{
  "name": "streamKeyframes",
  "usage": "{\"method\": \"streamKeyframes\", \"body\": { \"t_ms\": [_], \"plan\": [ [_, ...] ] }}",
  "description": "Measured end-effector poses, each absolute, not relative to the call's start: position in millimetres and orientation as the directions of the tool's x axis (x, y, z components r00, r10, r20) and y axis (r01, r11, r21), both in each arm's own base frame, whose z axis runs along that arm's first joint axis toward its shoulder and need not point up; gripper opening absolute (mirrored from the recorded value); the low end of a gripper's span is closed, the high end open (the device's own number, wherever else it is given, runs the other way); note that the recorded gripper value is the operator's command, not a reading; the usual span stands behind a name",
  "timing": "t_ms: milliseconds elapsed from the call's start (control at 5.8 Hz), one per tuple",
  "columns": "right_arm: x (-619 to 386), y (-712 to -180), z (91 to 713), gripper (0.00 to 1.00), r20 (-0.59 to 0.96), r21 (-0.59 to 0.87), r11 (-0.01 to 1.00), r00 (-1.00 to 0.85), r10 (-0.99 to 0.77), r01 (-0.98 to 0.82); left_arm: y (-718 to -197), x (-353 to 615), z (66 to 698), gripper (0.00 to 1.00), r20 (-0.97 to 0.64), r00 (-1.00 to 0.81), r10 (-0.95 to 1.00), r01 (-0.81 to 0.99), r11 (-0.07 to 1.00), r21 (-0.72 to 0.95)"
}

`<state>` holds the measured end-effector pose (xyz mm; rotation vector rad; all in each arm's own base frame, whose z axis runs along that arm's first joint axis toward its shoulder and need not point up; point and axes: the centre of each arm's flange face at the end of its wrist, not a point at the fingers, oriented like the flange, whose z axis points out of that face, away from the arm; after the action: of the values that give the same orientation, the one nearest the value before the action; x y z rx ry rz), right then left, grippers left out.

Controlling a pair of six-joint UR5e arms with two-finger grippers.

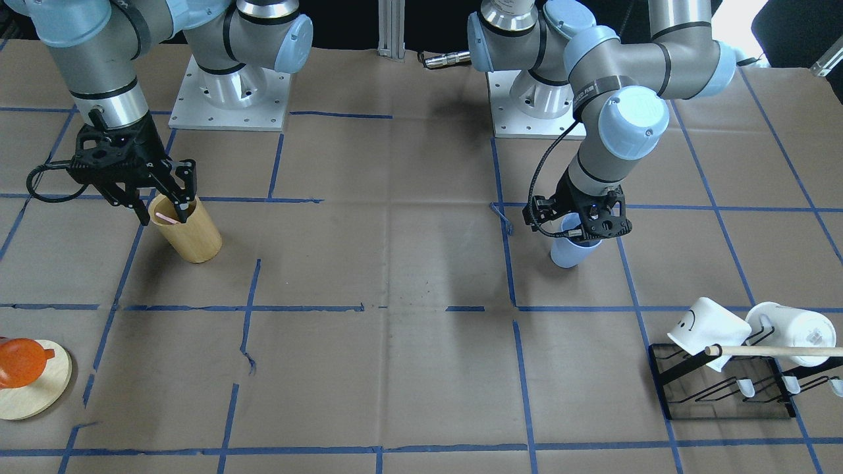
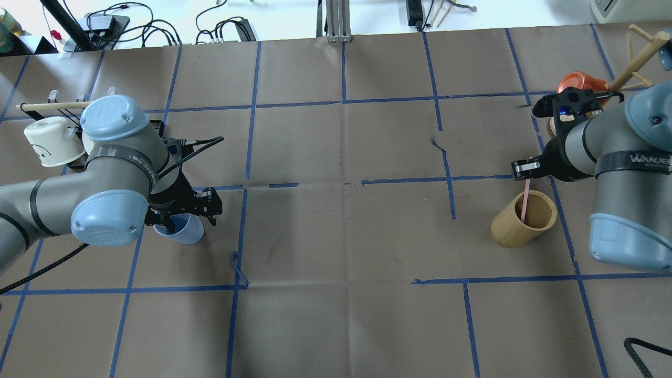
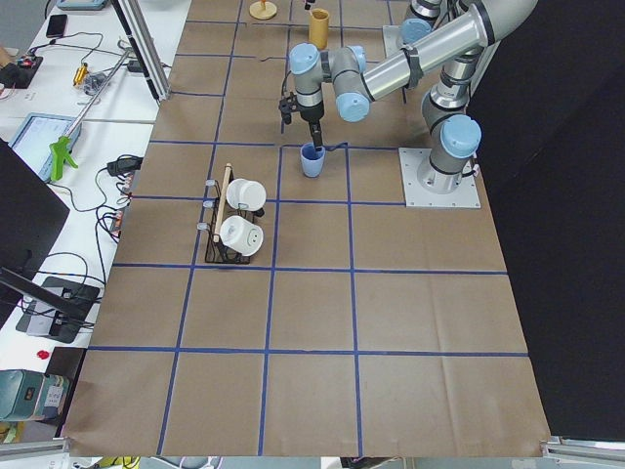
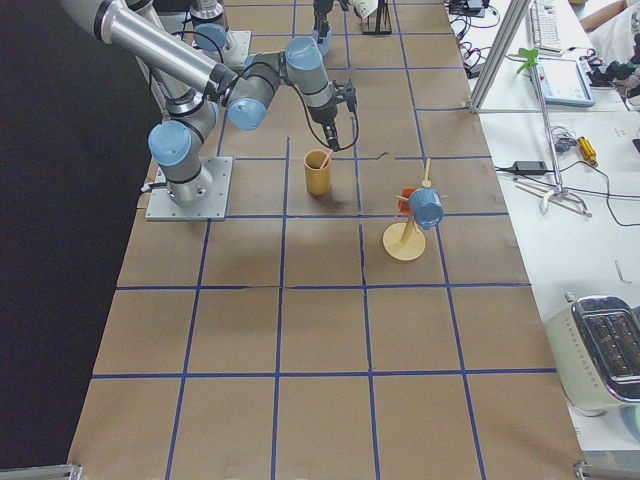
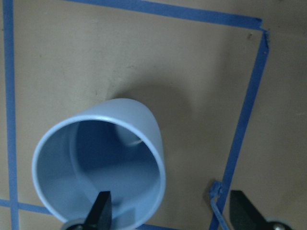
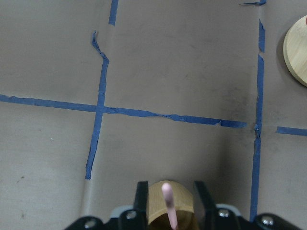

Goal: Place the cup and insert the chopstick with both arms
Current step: 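Grasp the light blue cup with the left gripper while the right lifts the chopstick, then carry the blue cup to the table center and set it down with the left gripper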

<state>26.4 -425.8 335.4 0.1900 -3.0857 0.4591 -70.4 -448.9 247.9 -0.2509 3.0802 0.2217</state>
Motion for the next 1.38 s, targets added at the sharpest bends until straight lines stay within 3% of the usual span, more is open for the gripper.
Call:
{"method": "streamKeyframes", "body": {
  "t_ms": [172,690,1379],
  "plan": [
    [26.1,-426.1,336.1,0.08,0.036,-0.288,0.95,-0.993,-0.116,-0.122,-448.8,-70.8,242.3,0.0,-0.054,-0.986,-0.156,-0.162,0.977,0.138],
    [23.8,-437.1,361.1,0.08,0.046,-0.31,0.943,-0.992,-0.116,-0.124,-451.7,-71.4,248.2,0.0,-0.053,-0.986,-0.155,-0.16,0.98,0.115],
    [38.6,-475.7,492.7,0.08,-0.042,-0.16,0.987,-0.999,-0.001,0.005,-500.4,-136.2,295.0,0.0,0.007,-0.961,-0.275,-0.275,0.962,0.004]
  ]
}}
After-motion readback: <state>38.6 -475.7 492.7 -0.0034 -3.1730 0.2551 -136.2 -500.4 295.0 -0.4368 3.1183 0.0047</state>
